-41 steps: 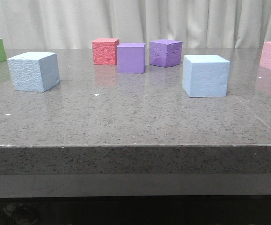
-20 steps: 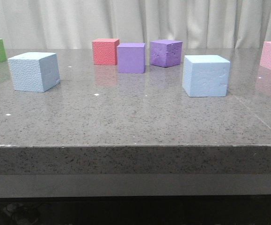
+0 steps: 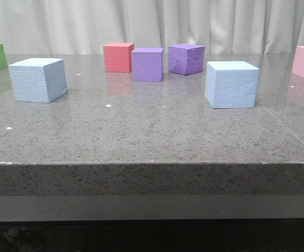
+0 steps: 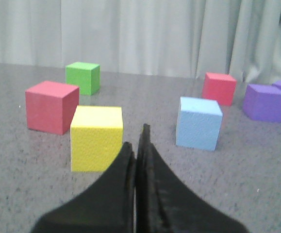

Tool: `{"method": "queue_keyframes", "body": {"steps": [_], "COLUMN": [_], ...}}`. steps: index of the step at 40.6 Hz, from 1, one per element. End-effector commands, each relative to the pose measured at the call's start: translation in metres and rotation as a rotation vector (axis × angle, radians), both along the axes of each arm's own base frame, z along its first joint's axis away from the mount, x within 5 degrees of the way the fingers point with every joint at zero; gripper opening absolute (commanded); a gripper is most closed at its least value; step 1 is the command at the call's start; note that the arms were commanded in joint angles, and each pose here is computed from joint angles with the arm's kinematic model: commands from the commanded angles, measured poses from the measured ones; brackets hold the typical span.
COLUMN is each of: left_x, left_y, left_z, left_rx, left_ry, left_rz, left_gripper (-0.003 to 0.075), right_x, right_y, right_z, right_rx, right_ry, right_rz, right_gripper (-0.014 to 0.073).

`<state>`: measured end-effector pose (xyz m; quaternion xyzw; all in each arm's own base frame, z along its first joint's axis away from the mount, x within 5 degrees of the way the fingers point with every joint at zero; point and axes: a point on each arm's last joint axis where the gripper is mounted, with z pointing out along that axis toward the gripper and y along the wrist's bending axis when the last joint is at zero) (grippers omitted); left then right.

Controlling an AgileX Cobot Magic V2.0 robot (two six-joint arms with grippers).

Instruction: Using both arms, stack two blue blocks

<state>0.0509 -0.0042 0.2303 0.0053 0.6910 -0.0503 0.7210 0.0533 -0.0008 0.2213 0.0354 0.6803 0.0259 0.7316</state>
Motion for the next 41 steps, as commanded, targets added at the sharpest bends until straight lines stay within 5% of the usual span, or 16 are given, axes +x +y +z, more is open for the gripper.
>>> {"method": "queue_keyframes", "body": {"steps": [1, 9, 16, 28, 41], "left_x": [-0.015, -0.026, -0.016, 0.016, 0.035], "left_y": [0.001, 0.001, 0.0, -0.003, -0.004], "left_z": [0.05, 0.113, 0.144, 0.135, 0.129], "left_rx": [-0.024, -0.016, -0.003, 0.014, 0.019], "left_ry": [-0.157, -0.12, 0.021, 0.258, 0.334], "left_rz": [-0.003, -0.01, -0.017, -0.021, -0.021], "left_gripper": [-0.0018, -0.0018, -0.0018, -0.0018, -0.0016], "right_x": [-0.013, -0.021, -0.007, 0.038, 0.064], "right_y": [0.0, 0.001, 0.001, 0.0, -0.001], "right_z": [0.045, 0.099, 0.125, 0.118, 0.103], "right_rx": [-0.003, -0.003, -0.013, -0.055, -0.051], "right_ry": [-0.167, -0.103, 0.077, 0.341, 0.473], "right_rz": [-0.002, 0.004, 0.008, 0.011, 0.016], "right_gripper": [-0.0017, -0.0017, -0.0017, -0.0017, -0.0015]}}
